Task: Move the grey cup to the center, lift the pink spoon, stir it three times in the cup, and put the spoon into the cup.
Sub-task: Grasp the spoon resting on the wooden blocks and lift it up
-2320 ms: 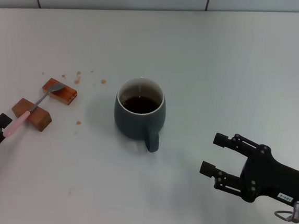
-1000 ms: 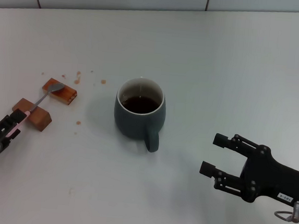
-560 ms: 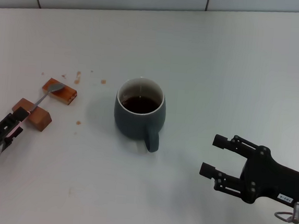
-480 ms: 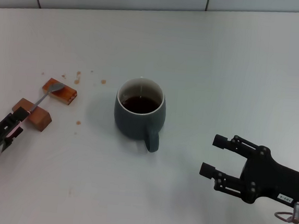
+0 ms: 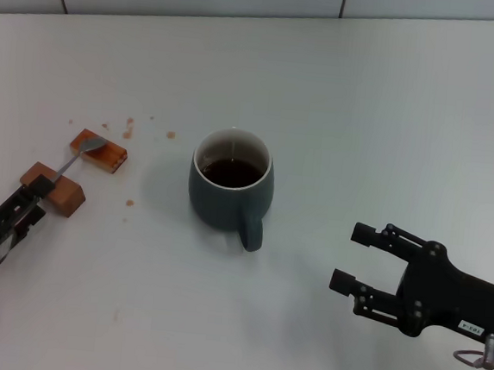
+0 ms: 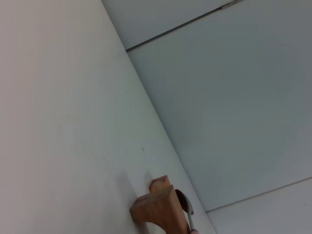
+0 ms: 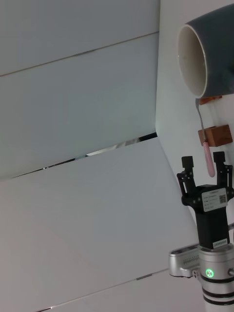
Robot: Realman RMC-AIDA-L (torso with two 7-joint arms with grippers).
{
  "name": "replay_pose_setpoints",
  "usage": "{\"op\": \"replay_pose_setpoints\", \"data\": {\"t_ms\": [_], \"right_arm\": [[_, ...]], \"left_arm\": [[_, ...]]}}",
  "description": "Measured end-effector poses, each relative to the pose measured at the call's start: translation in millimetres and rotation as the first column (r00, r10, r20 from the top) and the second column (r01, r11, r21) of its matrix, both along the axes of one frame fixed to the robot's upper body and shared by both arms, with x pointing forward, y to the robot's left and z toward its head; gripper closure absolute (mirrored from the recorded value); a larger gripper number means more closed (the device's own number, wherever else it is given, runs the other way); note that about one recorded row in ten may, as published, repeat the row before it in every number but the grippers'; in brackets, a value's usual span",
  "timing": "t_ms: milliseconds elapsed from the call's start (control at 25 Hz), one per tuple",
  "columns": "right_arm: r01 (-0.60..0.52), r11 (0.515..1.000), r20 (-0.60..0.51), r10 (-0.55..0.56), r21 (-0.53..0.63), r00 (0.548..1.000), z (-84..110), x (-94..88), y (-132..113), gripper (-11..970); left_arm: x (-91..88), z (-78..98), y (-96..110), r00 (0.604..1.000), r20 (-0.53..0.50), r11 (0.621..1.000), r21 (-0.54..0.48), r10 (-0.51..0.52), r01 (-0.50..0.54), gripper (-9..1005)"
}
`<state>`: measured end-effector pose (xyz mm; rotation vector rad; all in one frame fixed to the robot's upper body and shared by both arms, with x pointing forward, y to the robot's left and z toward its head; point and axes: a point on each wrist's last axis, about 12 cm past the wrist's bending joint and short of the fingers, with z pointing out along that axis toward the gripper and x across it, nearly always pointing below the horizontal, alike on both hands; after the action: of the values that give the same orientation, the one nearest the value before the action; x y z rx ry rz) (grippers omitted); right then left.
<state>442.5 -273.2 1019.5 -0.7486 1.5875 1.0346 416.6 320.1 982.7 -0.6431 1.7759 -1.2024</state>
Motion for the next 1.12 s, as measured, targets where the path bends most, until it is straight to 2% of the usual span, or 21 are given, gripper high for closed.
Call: {"op": "replay_pose_setpoints", "data": {"t_ms": [480,760,1120], "right_arm": [[0.0,1.0,0.0,0.0,0.0,1.0,0.1,0.3,0.1,172],[-0.003,1.0,0.002,0.003,0.001,1.0,0.7,1.6,0.7,172],[-0.005,1.0,0.003,0.005,0.001,1.0,1.1,2.4,1.2,172]], "left_arm": [[1.1,-0.6,-0.2,1.0,-0.005,1.0,0.004,0.001,-0.001,216],[2.2,-0.2,0.6,1.0,-0.01,1.0,-0.01,0.012,-0.012,335],[4.1,-1.6,1.0,0.999,-0.027,1.0,-0.01,0.018,-0.018,329]]}}
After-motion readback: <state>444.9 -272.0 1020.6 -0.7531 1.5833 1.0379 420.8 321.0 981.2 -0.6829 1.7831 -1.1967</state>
